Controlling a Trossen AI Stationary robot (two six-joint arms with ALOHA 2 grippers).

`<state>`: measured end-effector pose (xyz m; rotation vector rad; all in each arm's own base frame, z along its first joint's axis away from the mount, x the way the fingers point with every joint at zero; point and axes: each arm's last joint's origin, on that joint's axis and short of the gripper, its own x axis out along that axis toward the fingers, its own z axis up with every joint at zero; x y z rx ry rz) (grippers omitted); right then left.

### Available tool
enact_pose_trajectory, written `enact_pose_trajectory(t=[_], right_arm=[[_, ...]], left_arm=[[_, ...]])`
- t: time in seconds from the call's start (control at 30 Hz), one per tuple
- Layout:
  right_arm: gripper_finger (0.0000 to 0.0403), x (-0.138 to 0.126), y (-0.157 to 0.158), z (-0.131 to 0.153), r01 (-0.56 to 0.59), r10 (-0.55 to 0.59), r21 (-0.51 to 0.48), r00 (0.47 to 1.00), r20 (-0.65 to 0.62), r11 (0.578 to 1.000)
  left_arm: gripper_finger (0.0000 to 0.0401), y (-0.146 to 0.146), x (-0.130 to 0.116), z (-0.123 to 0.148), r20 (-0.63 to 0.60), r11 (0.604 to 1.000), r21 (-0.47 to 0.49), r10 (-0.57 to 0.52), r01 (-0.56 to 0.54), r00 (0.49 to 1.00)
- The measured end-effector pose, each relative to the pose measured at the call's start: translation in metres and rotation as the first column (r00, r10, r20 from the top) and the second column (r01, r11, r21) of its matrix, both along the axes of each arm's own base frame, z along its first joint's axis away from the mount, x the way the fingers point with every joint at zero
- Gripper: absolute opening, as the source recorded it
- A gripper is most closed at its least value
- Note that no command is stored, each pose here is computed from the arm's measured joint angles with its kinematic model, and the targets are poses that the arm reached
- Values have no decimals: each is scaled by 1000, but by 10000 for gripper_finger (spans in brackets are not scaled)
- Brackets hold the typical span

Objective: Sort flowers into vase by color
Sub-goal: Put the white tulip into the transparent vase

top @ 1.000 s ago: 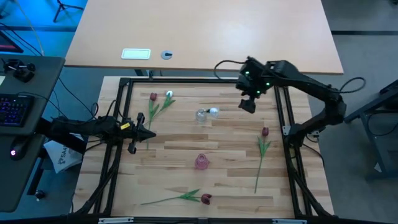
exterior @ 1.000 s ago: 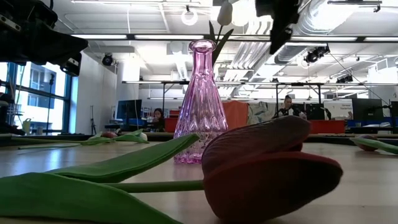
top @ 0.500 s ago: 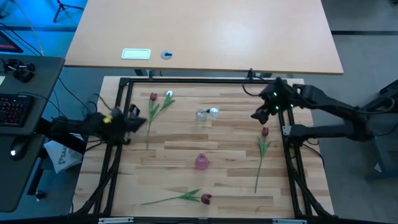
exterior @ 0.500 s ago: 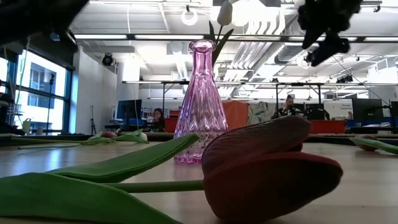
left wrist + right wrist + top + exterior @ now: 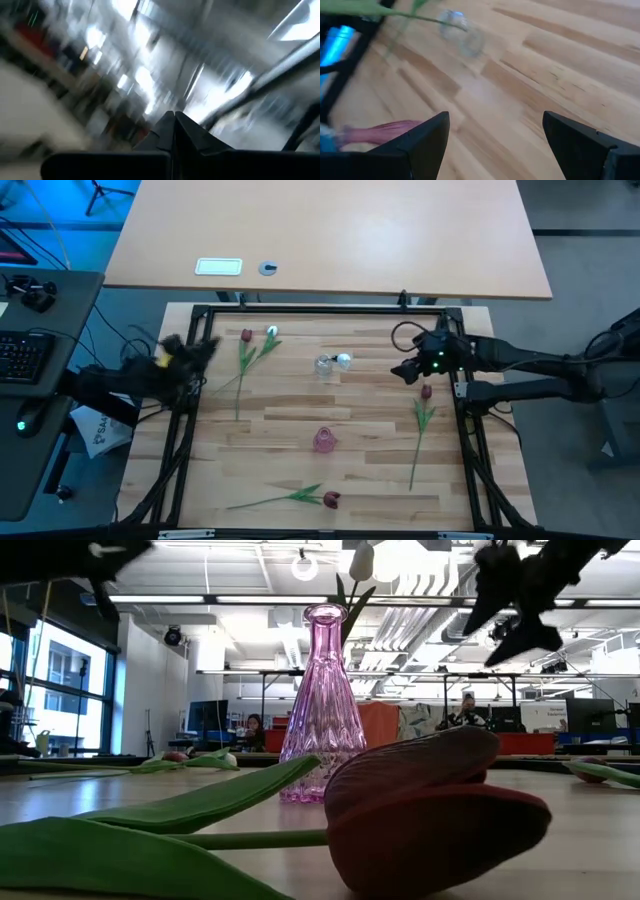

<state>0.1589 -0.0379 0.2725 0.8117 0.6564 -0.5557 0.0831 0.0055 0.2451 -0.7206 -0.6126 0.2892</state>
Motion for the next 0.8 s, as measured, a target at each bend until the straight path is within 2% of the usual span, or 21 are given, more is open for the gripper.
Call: enact_pose_trajectory(t=[0.1,0.2,0.23,0.27,0.37,0.43,0.5,0.63,0.8], right_arm=[[316,2,-3,-12,-8,9,11,998,-62,1000],[316,2,-7,-16,-33,33,-3,993,-113,999],[316,1,-8,-15,-37,35,-14,993,-115,999],[316,1,-9,-15,-43,40,-25,993,-115,999],[316,-3,-14,-14,-66,57,-60,990,-127,996],[316,-6,-16,-15,-93,80,-79,985,-152,993],[316,-8,-19,-15,-122,105,-89,980,-170,989],[316,-10,-22,-16,-208,184,-115,965,-187,971],[316,-11,-25,-15,-305,269,-162,940,-211,939]], left_arm=[[17,-2,22,8,-246,999,-43,-32,22,969],[46,-1,47,16,-475,999,-54,-33,9,879],[58,2,54,17,-569,998,-68,-47,10,821],[71,5,59,16,-668,996,-84,-68,15,741],[110,18,70,6,-893,986,-167,-139,-29,427],[136,29,75,-2,-948,972,-209,-175,-104,267],[158,40,82,-11,-959,954,-250,-221,-166,178],[190,64,101,-30,-939,915,-341,-322,-217,120],[199,91,125,-50,-930,901,-345,-365,-264,-31]])
